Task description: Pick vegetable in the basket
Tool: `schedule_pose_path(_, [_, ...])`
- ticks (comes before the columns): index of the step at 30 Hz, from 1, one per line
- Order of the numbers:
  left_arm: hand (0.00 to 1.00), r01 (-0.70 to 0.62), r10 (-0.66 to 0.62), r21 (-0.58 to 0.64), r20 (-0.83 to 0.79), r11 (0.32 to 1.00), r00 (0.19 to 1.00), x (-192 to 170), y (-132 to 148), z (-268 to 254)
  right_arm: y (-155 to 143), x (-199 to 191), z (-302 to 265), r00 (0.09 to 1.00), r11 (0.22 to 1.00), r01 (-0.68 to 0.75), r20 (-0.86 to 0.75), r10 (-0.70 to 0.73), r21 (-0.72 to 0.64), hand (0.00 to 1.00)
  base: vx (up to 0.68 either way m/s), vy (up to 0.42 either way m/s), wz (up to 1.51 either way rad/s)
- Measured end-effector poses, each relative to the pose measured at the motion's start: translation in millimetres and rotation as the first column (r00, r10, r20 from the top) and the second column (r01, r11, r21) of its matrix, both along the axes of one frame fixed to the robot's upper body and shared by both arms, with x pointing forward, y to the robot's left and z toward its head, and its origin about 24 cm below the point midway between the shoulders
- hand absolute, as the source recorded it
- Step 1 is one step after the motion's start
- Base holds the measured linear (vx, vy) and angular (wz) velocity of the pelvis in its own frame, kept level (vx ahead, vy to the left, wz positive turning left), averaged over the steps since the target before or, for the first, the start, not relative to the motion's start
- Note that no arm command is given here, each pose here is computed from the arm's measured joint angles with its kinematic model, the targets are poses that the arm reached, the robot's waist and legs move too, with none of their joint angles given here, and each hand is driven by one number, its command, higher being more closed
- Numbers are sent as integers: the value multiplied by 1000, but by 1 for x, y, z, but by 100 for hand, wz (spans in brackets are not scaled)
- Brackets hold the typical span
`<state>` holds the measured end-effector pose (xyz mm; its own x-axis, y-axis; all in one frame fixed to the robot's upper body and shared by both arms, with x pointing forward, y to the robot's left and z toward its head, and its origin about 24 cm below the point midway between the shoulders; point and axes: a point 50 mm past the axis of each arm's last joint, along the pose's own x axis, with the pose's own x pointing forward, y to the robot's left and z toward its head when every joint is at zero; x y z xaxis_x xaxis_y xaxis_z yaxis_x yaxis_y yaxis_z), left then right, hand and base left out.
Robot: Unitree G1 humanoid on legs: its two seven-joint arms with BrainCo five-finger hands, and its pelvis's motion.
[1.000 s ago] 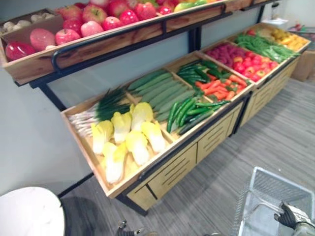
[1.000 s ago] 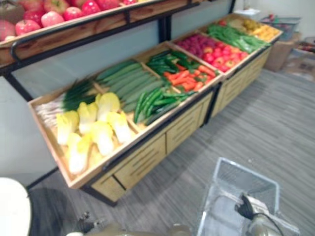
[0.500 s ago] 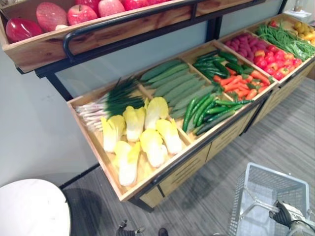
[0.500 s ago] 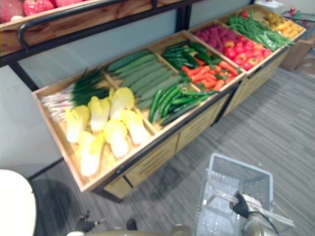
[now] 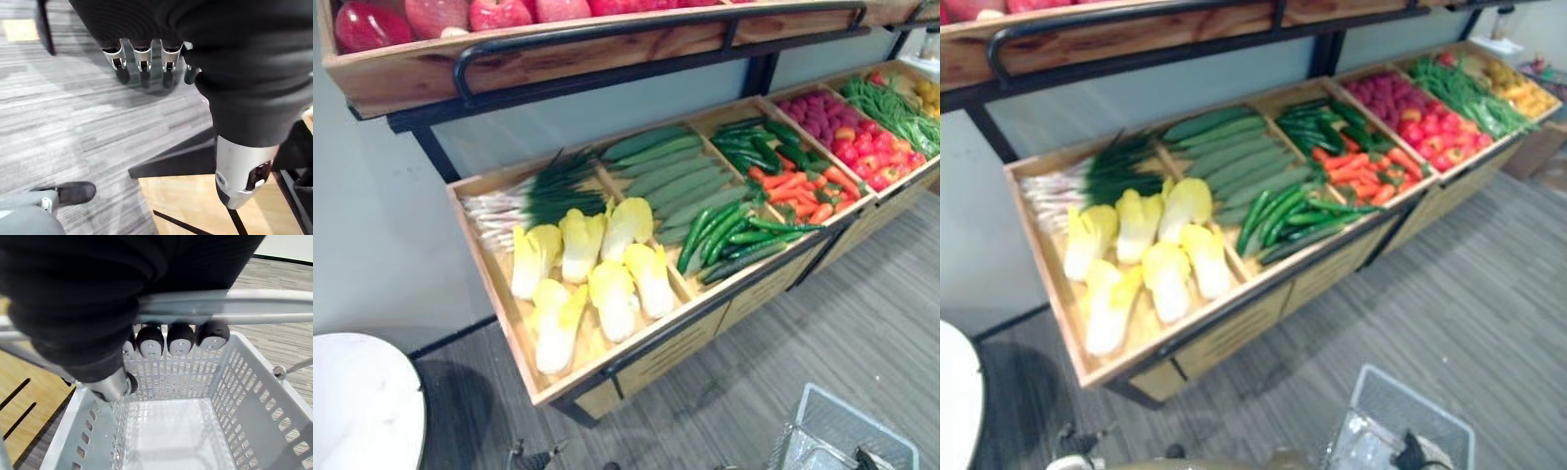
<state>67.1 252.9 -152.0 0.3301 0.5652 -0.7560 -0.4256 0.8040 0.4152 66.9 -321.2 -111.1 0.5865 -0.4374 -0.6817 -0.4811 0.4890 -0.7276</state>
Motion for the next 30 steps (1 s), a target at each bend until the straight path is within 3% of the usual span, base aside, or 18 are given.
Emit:
schedule_pose_path(3, [0,-201,201,-11,2,980,980,-18,7,-1,-10,-8,1,999,998,50,-20,-51,-22,100,67,-102,6])
schedule_pose_path(7, [0,-371,371,2,38,929,928,-24,19,2,-13,-9,1,998,998,62,-23,-63,-22,100,48,-43,4])
schedule_pose_path(9, [0,-395,393,12,71,919,917,-16,22,5,-14,-9,2,997,997,72,-18,-72,-23,100,16,-3,16])
schedule_pose_path(12, [0,-397,372,59,248,916,895,14,36,27,-18,-11,3,994,994,110,2,-110,-22,100,-14,9,21])
schedule_pose_path(15, [0,-389,273,152,488,909,829,48,45,69,-19,-10,4,993,993,119,13,-118,-27,100,-42,27,16])
schedule_pose_path(18, [0,-328,139,238,576,914,806,66,39,95,-18,-8,4,992,992,122,28,-122,-20,100,-26,26,6])
schedule_pose_path(24, [0,-159,-100,355,612,921,785,91,16,119,-18,-3,5,990,991,131,48,-130,-15,100,-3,4,1])
schedule_pose_path(30, [0,-49,-221,381,632,923,742,107,-2,130,-16,3,5,992,993,118,54,-117,-16,100,-3,0,-14])
